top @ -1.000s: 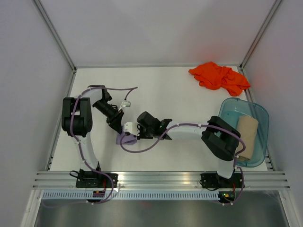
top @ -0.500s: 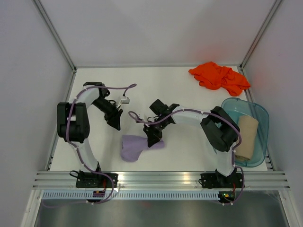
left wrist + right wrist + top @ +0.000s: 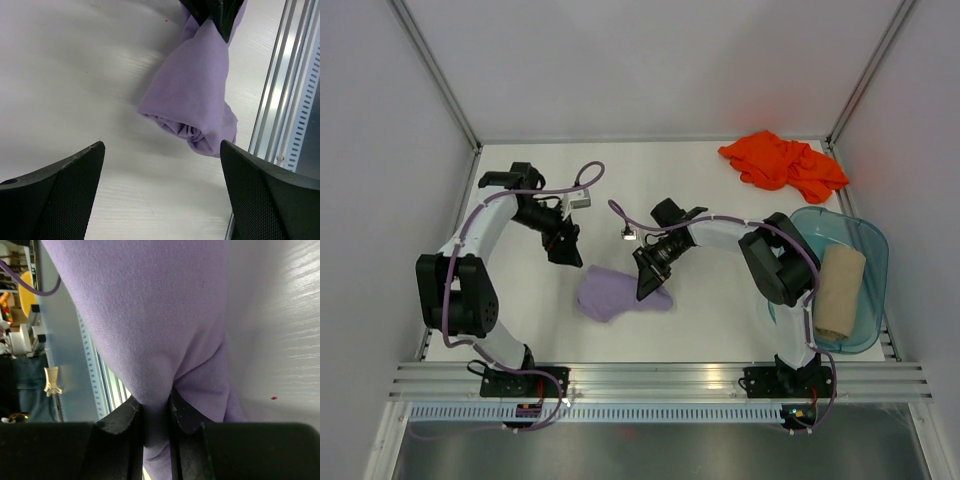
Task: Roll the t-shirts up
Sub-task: Place the rolled tshirt into the container
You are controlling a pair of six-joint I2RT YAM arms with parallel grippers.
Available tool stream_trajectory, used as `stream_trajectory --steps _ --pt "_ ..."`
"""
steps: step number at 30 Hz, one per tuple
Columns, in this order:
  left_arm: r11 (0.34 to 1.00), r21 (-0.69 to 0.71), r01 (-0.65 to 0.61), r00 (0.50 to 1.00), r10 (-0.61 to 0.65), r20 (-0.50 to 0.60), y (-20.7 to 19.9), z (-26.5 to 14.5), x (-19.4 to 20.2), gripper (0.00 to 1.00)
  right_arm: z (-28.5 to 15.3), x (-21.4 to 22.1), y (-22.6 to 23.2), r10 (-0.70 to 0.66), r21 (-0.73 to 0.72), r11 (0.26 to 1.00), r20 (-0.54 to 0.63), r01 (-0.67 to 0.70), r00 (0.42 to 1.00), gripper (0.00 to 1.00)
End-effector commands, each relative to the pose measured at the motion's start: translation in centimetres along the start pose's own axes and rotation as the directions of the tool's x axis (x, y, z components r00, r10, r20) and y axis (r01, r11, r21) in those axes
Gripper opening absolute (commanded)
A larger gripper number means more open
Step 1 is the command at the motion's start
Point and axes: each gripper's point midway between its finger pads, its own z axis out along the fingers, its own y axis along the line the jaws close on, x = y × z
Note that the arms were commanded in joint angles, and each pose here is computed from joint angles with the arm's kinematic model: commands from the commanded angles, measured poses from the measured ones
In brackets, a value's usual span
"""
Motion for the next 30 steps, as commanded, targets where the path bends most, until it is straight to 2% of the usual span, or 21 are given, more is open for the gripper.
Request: stream_trajectory --steps 1,2,3,5,9,11,15,19,22,26,29,30 --pt "0.998 0.017 -0.054 0.998 0.054 0.018 -1.2 1.0 -1.1 1.00 -0.3 -1.2 -0.4 0.067 -0.001 0.998 0.023 -0.067 0.998 0.24" --pt "0.995 -0.030 -0.099 0.995 0.099 0.011 -0.5 1.4 -1.1 1.00 -0.4 -1.2 -0.5 0.074 0.004 0.997 0.028 -0.074 0.997 0.26" --pt "0.997 -0.006 -0.079 0.996 0.079 -0.038 -1.4 3.0 0.8 1.00 -0.6 -1.4 -0.4 0.074 0.008 0.997 0.041 -0.074 0.996 0.27" --pt "0.992 -0.045 -0.120 0.985 0.113 -0.130 -0.7 4.6 3.5 0.99 -0.8 -1.9 -0.9 0.081 0.019 0.996 0.083 -0.083 0.993 0.28" --pt "0.979 -0.102 -0.175 0.977 0.161 -0.138 0.8 6.2 3.5 0.94 -0.9 -1.7 -1.6 0.094 0.041 0.994 0.093 -0.098 0.991 0.31" --pt "0.972 -0.125 -0.198 0.972 0.178 -0.154 1.6 6.5 3.5 0.89 -0.9 -2.0 -1.6 0.082 0.035 0.996 0.096 -0.086 0.992 0.33" --pt "0.951 -0.131 -0.280 0.949 0.255 -0.184 2.4 8.1 3.9 0.71 -0.9 -2.2 -2.3 0.069 0.057 0.996 0.092 -0.074 0.993 0.38" --pt "0.932 -0.111 -0.344 0.928 0.319 -0.193 2.4 9.3 5.2 0.48 -1.4 -2.2 -2.9 0.075 0.074 0.994 0.094 -0.082 0.993 0.42" --pt "0.920 -0.130 -0.370 0.919 0.342 -0.197 3.0 9.6 5.4 0.38 -1.9 -2.2 -3.9 0.071 0.126 0.989 0.092 -0.083 0.993 0.47" --pt "0.913 -0.141 -0.383 0.917 0.357 -0.181 3.5 9.8 4.8 0.29 -3.9 -4.1 -3.6 -0.043 0.230 0.973 0.126 0.013 0.991 0.53" --pt "0.913 -0.136 -0.384 0.917 0.361 -0.166 3.4 9.8 4.5 0.25 -5.4 -6.0 -2.9 -0.152 0.290 0.952 0.165 0.099 0.975 0.98" --pt "0.913 -0.135 -0.384 0.918 0.362 -0.165 3.4 9.9 4.5 0.23 -5.6 -6.3 -2.7 -0.176 0.295 0.948 0.171 0.120 0.969 0.98"
